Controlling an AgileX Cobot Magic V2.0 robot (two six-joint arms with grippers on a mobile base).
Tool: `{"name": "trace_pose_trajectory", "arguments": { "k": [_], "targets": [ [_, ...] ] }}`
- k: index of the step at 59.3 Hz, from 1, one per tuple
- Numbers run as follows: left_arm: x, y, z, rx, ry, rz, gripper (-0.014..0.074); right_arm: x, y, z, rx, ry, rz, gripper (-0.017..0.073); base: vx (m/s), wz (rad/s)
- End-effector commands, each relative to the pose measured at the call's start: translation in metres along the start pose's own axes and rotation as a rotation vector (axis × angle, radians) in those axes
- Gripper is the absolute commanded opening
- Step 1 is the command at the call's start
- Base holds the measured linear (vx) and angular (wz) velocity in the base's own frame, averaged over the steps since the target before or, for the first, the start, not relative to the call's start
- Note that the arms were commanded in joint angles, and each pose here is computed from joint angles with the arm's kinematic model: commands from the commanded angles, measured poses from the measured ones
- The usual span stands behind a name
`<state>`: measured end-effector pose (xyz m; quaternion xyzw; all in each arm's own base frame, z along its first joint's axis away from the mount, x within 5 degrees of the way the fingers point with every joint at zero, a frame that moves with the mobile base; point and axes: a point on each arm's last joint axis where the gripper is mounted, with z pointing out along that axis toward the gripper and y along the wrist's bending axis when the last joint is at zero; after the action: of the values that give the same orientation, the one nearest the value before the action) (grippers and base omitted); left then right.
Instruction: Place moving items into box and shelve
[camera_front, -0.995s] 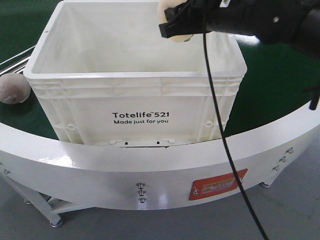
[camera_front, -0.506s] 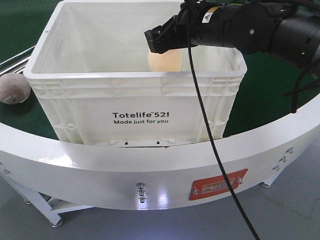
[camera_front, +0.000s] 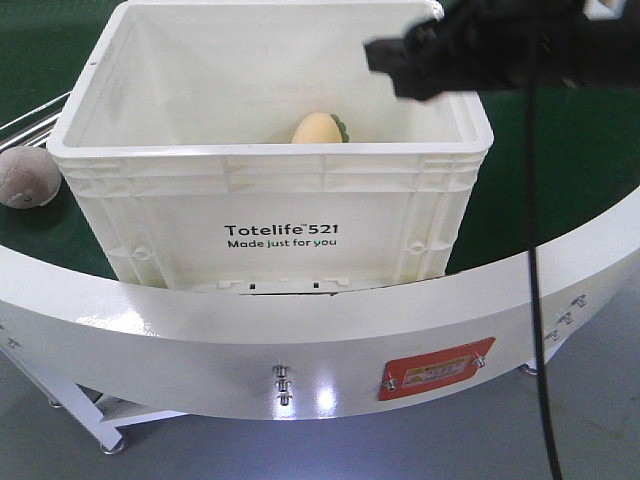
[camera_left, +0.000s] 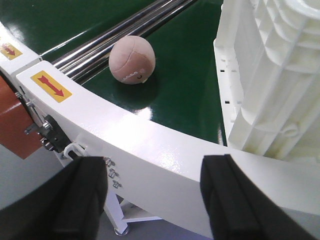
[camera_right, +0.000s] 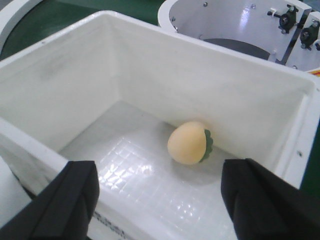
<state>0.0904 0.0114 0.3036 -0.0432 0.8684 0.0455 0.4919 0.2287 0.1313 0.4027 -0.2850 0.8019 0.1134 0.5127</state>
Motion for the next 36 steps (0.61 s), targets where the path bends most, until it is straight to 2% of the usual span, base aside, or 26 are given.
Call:
{"name": "trace_pose_trajectory", "arguments": {
  "k": [1,9,21,36],
  "targets": [
    [-0.014,0.0,-0.003,0.003,-0.085,-0.004,0.0519,0.003,0.0,-0.028,0.034,-0.095,-0.016,0.0546,0.0,0.0],
    [-0.014,0.0,-0.003,0.003,-0.085,-0.004,0.0551,0.033,0.005,-0.047,0.037,-0.077,-0.023,0.0546,0.0,0.0],
    [-0.017,-0.001,0.007,-0.004,0.003,-0.003,0.0682,0.065,0.01,-0.057,0.036,-0.053,0.005,0.0546,0.0,0.0],
    [-0.04,-0.003,0.04,-0.018,0.15,0.014,0.0673,0.068,0.01,-0.056,0.035,-0.044,0.016,0.0546,0.0,0.0]
  ]
}}
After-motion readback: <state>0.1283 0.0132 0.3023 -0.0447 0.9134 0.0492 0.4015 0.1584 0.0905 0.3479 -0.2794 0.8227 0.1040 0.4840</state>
